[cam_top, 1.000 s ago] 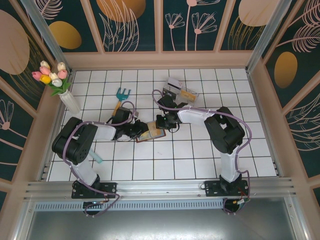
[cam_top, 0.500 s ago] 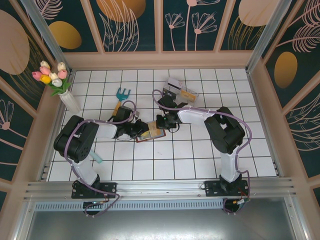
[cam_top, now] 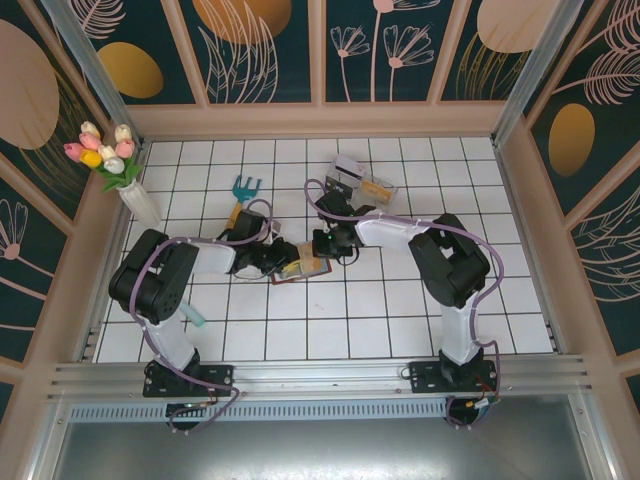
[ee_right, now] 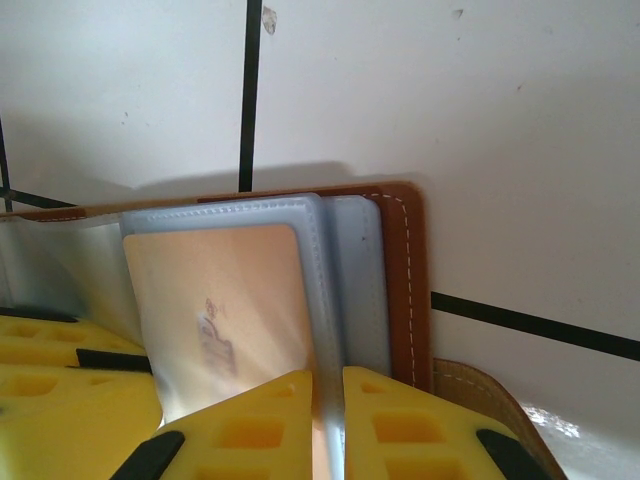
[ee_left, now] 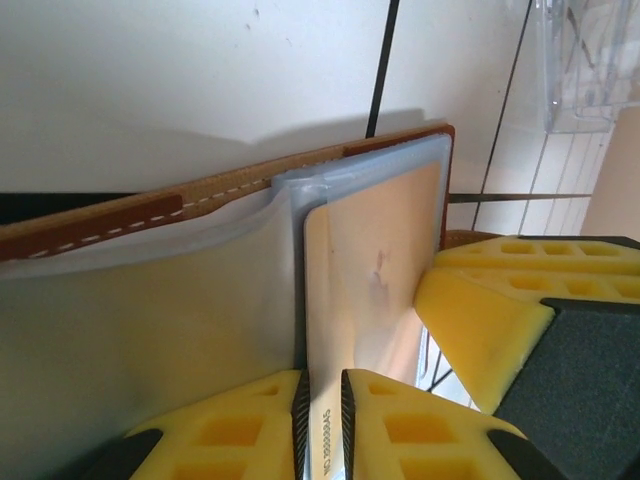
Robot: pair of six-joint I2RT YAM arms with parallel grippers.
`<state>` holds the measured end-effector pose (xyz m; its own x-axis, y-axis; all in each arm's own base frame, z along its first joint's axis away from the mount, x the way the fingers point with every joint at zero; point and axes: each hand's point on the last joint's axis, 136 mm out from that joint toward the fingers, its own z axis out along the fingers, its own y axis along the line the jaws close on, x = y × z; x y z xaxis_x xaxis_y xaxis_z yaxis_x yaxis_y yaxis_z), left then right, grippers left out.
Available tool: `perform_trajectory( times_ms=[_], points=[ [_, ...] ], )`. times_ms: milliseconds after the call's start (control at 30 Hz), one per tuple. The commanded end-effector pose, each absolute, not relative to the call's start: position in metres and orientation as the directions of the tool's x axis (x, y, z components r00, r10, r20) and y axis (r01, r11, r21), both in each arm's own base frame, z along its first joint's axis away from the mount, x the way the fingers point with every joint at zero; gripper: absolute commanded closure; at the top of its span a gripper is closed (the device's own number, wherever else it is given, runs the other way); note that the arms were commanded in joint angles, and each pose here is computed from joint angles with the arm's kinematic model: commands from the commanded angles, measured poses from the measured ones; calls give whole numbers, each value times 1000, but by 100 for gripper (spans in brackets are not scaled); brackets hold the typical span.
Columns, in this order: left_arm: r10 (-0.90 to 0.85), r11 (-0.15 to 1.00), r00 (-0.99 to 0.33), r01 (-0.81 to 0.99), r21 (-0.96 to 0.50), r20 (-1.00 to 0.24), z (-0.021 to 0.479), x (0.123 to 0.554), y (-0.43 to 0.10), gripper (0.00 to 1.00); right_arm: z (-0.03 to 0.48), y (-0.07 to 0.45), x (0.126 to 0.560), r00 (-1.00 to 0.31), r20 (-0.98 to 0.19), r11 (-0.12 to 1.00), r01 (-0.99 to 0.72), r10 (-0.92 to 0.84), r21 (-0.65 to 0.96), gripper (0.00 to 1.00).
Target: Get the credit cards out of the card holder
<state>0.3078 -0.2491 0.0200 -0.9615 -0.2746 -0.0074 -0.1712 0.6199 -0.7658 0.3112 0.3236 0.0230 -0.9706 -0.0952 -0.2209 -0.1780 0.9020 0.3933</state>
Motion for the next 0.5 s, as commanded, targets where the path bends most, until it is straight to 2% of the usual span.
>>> perform_trajectory(
  times_ms=[0,267,467],
  points=[
    [-320,746,-947,-232,-624,-32,-12,305,-224,79,-41,300,260,-988,-25,949,-154,-153,274,86],
    [-281,746,-960,-208,-633,-15,-18,305,-241,80,-43,302,257,-985,-17,946,-167,-169,278,91],
    [-249,691,-968,-150,-707,-39,-5,304,-253,89,-44,302,255,-985,-15,943,-171,-174,286,92]
  ],
)
